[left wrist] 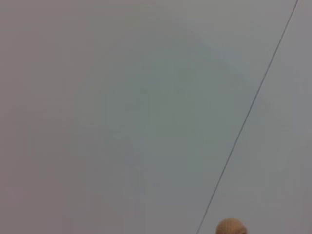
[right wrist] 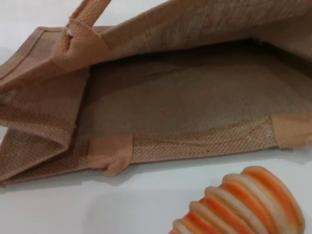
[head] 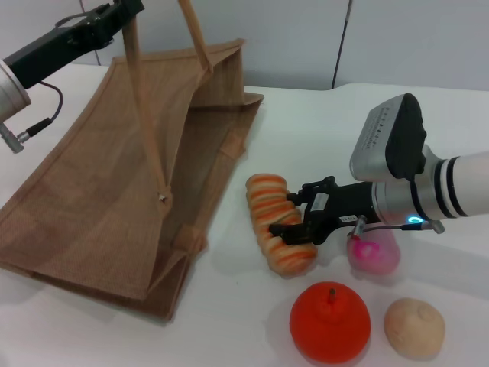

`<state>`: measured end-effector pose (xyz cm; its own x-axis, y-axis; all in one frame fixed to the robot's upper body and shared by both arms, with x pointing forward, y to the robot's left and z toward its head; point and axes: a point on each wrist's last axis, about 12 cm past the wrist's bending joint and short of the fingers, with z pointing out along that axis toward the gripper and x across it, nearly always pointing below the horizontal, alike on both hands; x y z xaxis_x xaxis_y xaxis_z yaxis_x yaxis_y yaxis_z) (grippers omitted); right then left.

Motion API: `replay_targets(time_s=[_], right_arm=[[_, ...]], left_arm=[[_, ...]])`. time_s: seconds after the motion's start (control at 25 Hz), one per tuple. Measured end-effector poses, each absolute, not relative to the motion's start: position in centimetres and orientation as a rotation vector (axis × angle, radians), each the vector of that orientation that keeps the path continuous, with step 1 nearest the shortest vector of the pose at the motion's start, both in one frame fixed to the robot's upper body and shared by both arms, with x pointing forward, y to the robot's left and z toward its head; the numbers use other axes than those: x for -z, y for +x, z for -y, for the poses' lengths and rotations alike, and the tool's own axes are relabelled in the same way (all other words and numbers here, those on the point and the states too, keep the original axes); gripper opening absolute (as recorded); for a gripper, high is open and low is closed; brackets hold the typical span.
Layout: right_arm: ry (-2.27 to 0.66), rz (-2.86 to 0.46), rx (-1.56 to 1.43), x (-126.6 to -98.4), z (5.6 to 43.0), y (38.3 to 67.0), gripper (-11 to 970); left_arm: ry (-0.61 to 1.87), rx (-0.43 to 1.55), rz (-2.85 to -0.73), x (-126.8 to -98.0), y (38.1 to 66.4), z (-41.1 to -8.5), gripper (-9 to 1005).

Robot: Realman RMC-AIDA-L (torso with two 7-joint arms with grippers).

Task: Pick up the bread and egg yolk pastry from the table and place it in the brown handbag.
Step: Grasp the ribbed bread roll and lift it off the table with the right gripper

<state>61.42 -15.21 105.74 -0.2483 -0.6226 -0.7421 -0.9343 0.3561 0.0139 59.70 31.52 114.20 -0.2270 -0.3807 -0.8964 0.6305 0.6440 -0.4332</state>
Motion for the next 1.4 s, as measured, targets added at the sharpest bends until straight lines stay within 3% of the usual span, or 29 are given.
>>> replay_targets(time_s=[0.4, 1.04, 1.4], right_arm=[[-1.361, -1.965, -0.621, -105.7, 15.1, 61.3, 640], [-1.334, -1.956, -0.639, -106.0, 15.1, 61.5, 485], [-1.242, -1.868, -0.728, -107.9, 17.0, 62.1, 438]], left_arm=[[0.216, 0.948, -1.537, -114.2, 59.7, -31.5, 135], [0.270, 0.995, -1.516, -114.5, 59.4, -30.9, 138], [0.292, 1.005, -1.514, -114.7, 59.5, -30.5, 139]])
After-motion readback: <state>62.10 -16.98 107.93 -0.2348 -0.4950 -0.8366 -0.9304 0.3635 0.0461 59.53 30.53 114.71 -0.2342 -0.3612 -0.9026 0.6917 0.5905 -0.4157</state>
